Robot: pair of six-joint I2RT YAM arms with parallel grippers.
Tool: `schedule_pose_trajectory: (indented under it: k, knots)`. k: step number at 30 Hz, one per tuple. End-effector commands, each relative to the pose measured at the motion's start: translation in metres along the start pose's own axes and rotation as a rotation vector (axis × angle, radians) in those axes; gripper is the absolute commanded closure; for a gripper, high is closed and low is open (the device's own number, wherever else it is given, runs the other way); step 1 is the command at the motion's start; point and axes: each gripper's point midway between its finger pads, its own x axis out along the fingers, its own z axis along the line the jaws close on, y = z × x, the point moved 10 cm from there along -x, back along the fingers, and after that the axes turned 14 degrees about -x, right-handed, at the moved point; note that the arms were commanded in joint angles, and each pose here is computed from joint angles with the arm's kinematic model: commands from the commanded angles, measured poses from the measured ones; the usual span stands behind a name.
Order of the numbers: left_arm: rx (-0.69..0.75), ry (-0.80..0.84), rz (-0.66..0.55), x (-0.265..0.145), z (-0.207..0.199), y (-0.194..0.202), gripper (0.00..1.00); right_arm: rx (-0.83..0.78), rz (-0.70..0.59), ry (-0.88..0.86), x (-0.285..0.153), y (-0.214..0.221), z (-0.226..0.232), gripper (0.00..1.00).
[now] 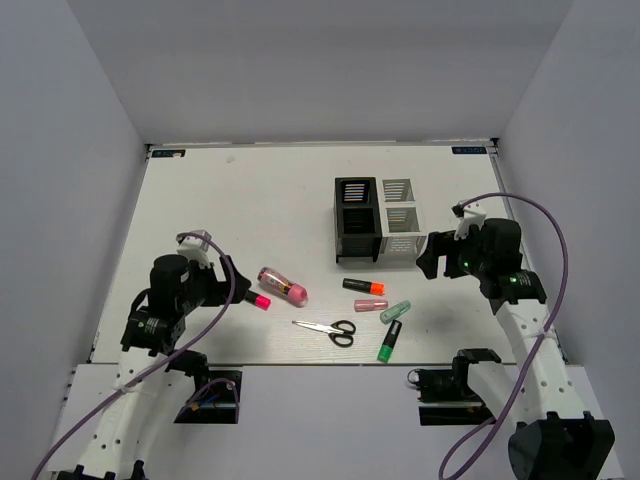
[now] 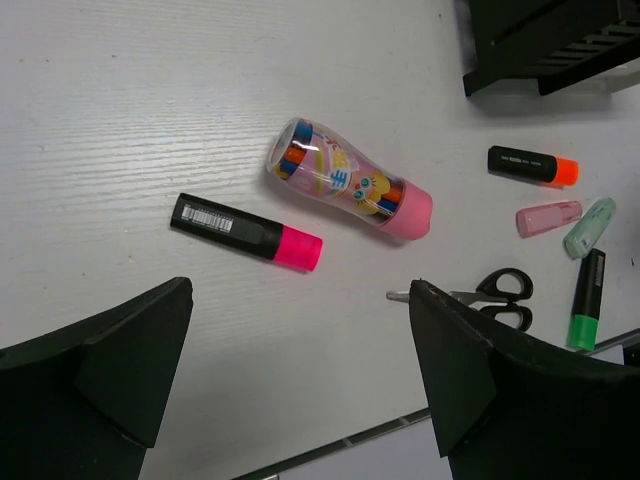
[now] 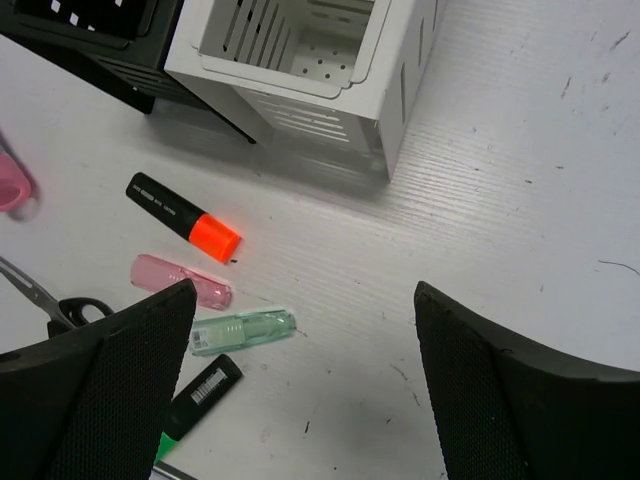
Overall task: Sort the stationery into containers
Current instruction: Pick up the stationery from the center of the board.
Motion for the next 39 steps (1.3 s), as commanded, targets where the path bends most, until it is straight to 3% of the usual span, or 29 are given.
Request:
schedule_pose_trajectory:
  k: [1,7,11,13,14,16,17,18,19,21,22,23,24,26,29,35,39]
  knots:
    - [-0.017,0.042,0.033,0.004,-0.005,-0.001,0.00,-0.023,-0.007,-0.027,-0.001,-0.005,0.002,0.10]
    - [-0.071,0.079,0.097,0.011,-0.016,-0.008,0.01,-0.142,0.022,-0.133,-0.005,0.005,0.005,0.10]
    - [-0.055,0.088,0.133,0.017,-0.026,-0.014,0.12,-0.171,0.041,-0.095,-0.005,0.008,0.001,0.10]
    - [-0.033,0.079,0.153,0.022,-0.033,-0.017,0.28,-0.180,0.057,-0.087,-0.006,0.008,0.001,0.10]
    - [-0.029,0.057,0.190,0.030,-0.034,-0.017,0.52,-0.179,0.055,-0.092,-0.005,0.007,0.000,0.10]
    - [0.018,0.043,0.197,0.034,-0.047,-0.019,0.89,-0.221,0.055,-0.147,-0.004,0.008,0.002,0.10]
    - [0.032,0.008,0.238,0.041,-0.050,-0.016,1.00,-0.246,0.066,-0.172,-0.005,0.010,0.003,0.14]
    - [0.050,-0.007,0.234,0.046,-0.060,-0.026,1.00,-0.233,0.067,-0.186,-0.004,0.009,0.004,0.69]
    - [0.125,-0.056,0.230,0.049,-0.070,-0.018,1.00,-0.212,0.078,-0.168,-0.006,0.009,0.004,1.00]
    - [0.162,-0.169,0.299,0.063,-0.080,-0.008,0.95,-0.196,0.069,-0.143,-0.005,0.010,0.004,1.00]
    - [0.180,-0.258,0.259,0.072,-0.085,-0.013,0.76,-0.205,0.062,-0.140,-0.005,0.010,0.004,1.00]
    - [0.120,-0.295,0.223,0.074,-0.096,-0.021,0.48,-0.209,0.051,-0.132,-0.008,0.007,0.003,0.10]
    - [0.058,-0.469,0.292,0.079,-0.087,-0.010,0.20,-0.214,0.049,-0.128,-0.008,0.007,0.004,0.10]
    - [-0.054,-0.504,0.236,0.083,-0.099,-0.019,0.10,-0.214,0.043,-0.118,-0.009,0.006,0.004,0.12]
    - [-0.302,-0.535,0.221,0.102,-0.102,-0.009,0.10,-0.190,0.026,-0.104,-0.010,0.008,0.005,0.80]
    - [-0.611,-0.770,0.135,0.123,-0.096,-0.007,0.17,-0.166,0.056,-0.078,-0.011,0.006,0.005,0.64]
    - [-0.780,-0.732,0.098,0.143,-0.092,-0.007,0.18,-0.163,0.057,-0.088,-0.012,0.006,0.007,0.60]
